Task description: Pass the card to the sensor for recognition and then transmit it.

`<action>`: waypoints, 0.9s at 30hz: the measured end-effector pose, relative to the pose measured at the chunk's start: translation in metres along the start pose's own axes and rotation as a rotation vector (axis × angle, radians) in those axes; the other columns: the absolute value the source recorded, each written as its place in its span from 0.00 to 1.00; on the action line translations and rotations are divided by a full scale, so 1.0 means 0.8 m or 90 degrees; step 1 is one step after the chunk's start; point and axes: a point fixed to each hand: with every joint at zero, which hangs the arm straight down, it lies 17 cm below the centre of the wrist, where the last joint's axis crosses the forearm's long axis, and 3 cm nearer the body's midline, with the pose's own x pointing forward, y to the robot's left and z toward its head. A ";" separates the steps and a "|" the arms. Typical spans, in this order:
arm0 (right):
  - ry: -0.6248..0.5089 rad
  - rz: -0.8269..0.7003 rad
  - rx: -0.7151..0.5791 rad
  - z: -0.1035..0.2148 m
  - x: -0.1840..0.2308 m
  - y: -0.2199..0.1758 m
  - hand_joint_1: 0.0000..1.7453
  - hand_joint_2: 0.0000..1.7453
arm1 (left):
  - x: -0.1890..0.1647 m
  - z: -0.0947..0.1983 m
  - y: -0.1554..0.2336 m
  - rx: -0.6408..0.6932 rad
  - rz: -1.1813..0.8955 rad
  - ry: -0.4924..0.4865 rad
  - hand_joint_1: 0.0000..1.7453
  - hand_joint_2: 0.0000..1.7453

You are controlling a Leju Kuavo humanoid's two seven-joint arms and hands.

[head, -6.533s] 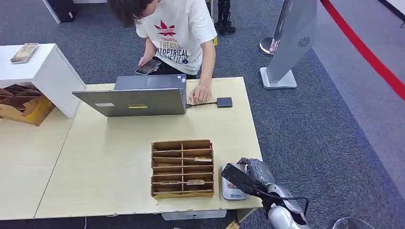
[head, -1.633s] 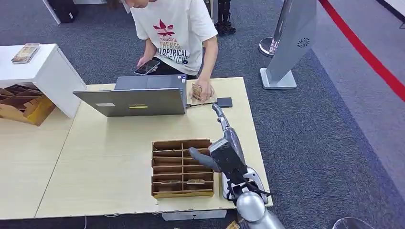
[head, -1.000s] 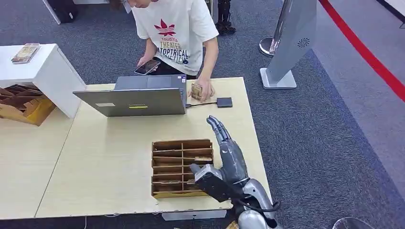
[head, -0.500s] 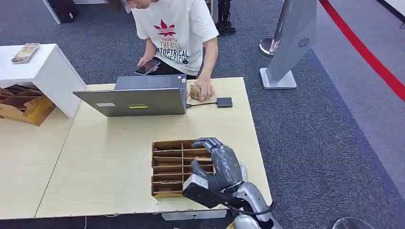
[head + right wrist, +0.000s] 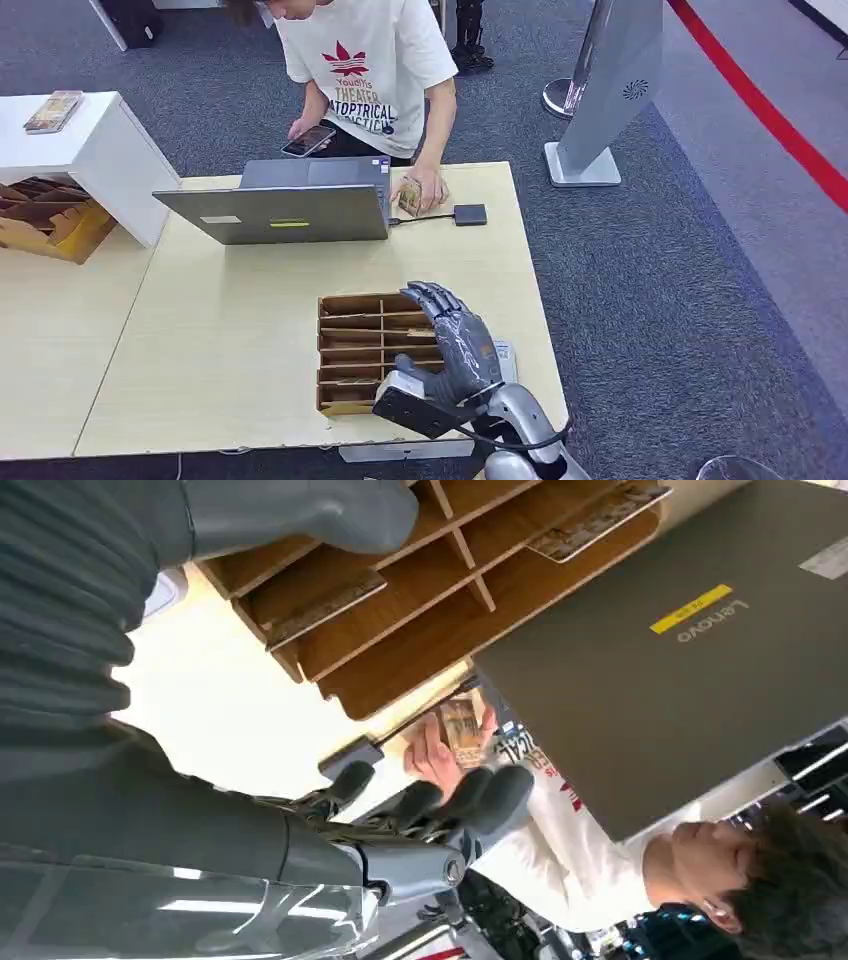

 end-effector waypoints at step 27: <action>0.059 0.045 0.043 0.007 -0.050 0.029 0.37 1.00 | -0.001 0.000 0.000 0.000 -0.006 0.004 0.00 0.00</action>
